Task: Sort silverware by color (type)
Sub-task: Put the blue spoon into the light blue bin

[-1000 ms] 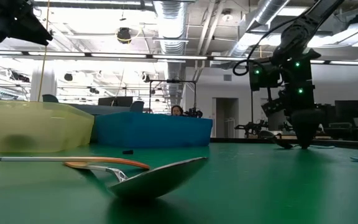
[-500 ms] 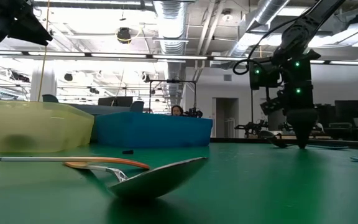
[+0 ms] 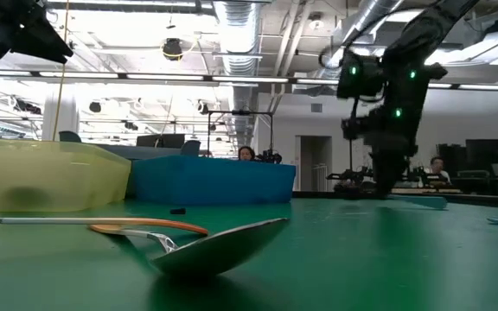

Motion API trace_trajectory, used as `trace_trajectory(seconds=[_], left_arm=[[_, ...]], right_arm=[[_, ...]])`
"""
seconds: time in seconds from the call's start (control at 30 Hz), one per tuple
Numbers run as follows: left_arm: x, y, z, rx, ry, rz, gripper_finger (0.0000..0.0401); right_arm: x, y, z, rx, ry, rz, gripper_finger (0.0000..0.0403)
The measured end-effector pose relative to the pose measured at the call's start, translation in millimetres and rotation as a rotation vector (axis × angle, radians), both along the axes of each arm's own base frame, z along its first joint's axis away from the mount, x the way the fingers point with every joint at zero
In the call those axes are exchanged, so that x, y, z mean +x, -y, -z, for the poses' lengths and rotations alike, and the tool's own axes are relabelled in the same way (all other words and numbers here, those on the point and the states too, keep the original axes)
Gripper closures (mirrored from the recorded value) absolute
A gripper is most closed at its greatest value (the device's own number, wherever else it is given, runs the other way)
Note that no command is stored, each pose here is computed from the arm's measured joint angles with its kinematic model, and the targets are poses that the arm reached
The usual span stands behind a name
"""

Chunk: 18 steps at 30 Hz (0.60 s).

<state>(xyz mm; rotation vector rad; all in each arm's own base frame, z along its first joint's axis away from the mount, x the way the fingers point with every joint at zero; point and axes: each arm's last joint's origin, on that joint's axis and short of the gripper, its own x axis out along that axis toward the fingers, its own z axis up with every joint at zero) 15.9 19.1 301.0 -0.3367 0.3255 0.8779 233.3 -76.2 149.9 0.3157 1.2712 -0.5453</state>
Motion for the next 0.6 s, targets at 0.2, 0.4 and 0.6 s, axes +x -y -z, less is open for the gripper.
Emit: trace_trajectory(seconds=[0.2,0.4,0.6], left_arm=[[0.0,0.0,0.0,0.0,0.0,-0.001,0.0279],[0.0,0.0,0.0,0.0,0.0,-0.001,0.0279],[0.0,-0.1,-0.1,-0.003,0.005,-0.005,0.0279]], right_arm=[[18.0,-22.8,-17.7,-0.025,0.221,-0.065,0.0402],[45.8,-45.3,-36.9,-0.073,0.537,-0.155,0.0402],[68.5,-53.0,-67.3,-0.151,0.92,-0.2,0.0402]])
